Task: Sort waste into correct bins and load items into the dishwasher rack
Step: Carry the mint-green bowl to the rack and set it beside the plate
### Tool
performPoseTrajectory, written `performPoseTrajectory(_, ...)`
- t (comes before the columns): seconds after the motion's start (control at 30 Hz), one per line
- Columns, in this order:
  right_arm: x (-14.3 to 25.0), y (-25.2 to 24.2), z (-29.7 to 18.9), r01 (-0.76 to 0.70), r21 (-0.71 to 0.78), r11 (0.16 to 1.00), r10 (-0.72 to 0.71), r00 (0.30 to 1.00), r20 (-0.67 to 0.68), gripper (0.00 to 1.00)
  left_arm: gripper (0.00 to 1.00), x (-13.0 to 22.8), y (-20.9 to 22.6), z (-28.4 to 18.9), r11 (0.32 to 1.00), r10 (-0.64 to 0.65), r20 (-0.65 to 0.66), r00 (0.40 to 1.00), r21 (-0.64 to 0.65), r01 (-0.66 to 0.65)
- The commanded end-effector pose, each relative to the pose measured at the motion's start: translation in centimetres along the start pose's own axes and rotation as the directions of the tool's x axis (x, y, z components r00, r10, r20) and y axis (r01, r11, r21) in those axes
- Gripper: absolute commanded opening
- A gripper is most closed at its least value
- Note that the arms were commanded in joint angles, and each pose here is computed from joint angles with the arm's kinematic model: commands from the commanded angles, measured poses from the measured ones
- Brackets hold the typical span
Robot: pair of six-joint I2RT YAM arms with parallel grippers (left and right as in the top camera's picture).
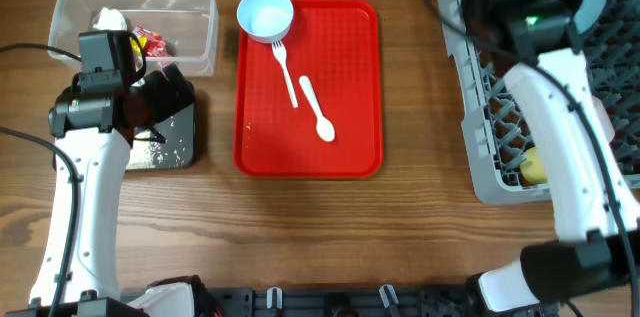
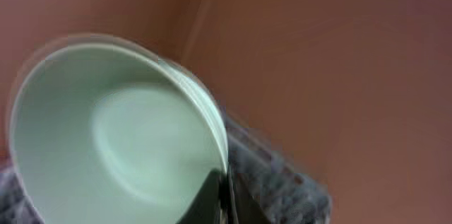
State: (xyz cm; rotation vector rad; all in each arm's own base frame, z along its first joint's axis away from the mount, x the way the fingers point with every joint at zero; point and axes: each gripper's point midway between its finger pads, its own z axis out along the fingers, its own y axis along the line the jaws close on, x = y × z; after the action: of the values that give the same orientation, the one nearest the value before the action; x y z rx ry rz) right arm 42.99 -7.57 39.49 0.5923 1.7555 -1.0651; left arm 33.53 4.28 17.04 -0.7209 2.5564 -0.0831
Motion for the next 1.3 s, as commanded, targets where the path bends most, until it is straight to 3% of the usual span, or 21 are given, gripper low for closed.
performPoseTrajectory(0.0,0.0,1.2,3.4,0.287,0.090,0.954,-0.287,0.958,-0.016,0.04,1.00,-0.3,0.0,0.1,1.000,-0.019,0.003,1.000,0.000,0.019)
performPoseTrajectory(0.23,0.6,6.3,6.9,0.430,0.104,0.897,-0.434,0.901,0.014,0.04,1.00,-0.5,-0.1,0.1,1.000,-0.020,0.010,1.000,0.003,0.020)
performPoseTrajectory(0.67,6.4,12.1,9.3,0.624,0.043,0.780,-0.623,0.781,-0.040,0.04,1.00,-1.0,-0.3,0.0,1.000,-0.020,0.031,0.999,0.013,0.020)
performPoseTrajectory(1.27,12.0,16.2,9.9,0.670,-0.104,0.735,-0.674,0.738,-0.008,0.04,1.00,-1.3,-0.5,0.0,1.000,-0.021,0.045,0.999,0.020,0.020)
